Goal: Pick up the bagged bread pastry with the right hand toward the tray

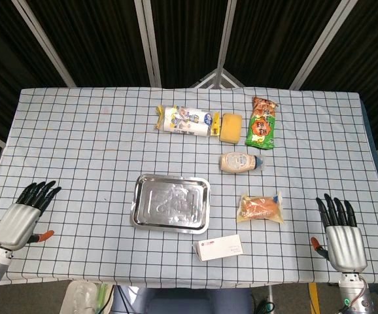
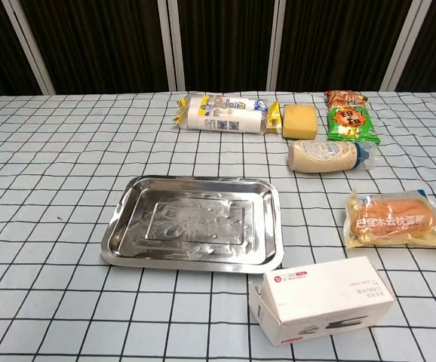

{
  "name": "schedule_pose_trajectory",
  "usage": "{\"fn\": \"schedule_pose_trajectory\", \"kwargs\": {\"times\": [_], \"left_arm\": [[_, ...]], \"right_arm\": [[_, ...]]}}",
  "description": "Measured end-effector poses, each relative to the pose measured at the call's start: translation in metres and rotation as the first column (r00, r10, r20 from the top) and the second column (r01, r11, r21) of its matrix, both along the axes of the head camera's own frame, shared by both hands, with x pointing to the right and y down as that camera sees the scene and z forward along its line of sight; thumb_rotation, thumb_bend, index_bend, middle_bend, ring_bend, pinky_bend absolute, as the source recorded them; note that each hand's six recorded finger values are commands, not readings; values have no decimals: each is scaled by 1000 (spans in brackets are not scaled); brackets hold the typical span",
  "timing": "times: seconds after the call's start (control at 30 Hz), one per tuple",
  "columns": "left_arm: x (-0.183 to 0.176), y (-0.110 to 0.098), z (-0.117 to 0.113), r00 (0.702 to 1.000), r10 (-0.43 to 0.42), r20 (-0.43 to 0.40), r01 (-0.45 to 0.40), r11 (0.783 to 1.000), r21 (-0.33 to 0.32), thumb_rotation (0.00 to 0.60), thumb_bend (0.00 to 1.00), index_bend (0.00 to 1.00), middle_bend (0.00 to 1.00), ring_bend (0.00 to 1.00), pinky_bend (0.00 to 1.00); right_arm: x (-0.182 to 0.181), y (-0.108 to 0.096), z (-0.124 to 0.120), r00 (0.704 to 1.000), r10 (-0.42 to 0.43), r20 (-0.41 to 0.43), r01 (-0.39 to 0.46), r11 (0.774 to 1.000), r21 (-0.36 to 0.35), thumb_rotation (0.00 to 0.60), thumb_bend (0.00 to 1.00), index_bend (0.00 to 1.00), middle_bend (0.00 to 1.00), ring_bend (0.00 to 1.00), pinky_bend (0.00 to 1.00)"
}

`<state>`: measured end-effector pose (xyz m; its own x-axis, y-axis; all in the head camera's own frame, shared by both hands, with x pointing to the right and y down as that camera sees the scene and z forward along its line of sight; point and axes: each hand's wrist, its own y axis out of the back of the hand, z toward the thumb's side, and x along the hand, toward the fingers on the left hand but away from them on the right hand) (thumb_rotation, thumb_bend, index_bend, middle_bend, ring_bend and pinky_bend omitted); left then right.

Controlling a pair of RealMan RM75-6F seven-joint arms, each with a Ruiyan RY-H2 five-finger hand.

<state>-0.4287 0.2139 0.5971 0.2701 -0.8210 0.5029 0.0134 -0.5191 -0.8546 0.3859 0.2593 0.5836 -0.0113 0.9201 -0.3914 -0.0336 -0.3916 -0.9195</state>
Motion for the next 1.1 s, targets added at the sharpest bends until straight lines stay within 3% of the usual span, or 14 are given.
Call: {"fn": "schedule_pose_trajectory", "kwargs": {"times": [0.47,0.83,1.1], "left_arm": [[1,0,-2,1000,-5,-7,5,1000,6,600,64,0,0,0,0],[-3,-3,-2,1000,-16,-11,16,1000,1,600,64,0,0,0,0],[-5,-4,-3,1000,-20,-17,20,1000,2,600,64,0,0,0,0]], "right_arm": [[-26,-1,20,996,-77,45,80,995,-64,600,283,0,0,0,0],[-93,-28,69,979,-182,89,195,966,-170,600,284,0,0,0,0],[-137,-44,106,974,-214,80,227,945,-236,600,284,0,0,0,18]]}}
